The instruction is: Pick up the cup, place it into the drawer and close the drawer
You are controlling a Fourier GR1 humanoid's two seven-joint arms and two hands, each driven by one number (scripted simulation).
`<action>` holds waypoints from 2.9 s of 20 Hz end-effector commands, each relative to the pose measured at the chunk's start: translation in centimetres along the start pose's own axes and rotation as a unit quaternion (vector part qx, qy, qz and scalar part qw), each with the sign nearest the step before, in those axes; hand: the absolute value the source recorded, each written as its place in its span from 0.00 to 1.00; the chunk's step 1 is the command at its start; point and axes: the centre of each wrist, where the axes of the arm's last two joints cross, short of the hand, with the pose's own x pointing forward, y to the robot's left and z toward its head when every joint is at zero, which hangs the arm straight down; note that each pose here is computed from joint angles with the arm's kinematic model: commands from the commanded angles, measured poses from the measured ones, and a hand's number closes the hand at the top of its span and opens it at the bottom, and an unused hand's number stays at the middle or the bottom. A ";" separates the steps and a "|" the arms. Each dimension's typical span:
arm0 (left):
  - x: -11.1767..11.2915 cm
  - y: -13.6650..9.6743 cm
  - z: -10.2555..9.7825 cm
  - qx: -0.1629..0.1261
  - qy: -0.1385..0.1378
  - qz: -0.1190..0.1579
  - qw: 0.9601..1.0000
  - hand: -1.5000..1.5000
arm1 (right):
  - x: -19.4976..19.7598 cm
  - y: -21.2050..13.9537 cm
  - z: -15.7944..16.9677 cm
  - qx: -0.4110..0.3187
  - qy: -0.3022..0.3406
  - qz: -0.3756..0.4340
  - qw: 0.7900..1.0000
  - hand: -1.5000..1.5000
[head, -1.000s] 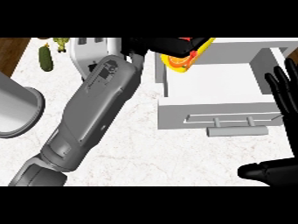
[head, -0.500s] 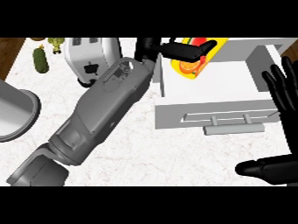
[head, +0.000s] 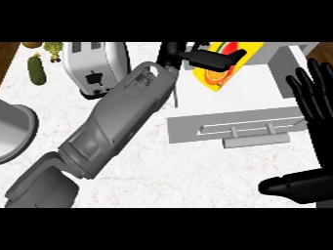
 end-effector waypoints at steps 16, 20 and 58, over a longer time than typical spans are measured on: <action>2.1 -1.6 -0.1 -0.006 -0.034 0.055 0.998 0.00 | 0.4 -0.7 0.1 0.018 -0.012 -0.049 0.999 0.00; 2.0 -1.4 0.0 -0.006 -0.066 0.106 0.992 0.00 | 1.1 -0.6 0.7 0.027 0.000 -0.052 0.998 0.00; -5.2 22.6 20.3 0.114 -0.013 0.178 0.977 0.00 | -7.4 1.8 1.5 0.234 0.091 0.412 0.876 1.00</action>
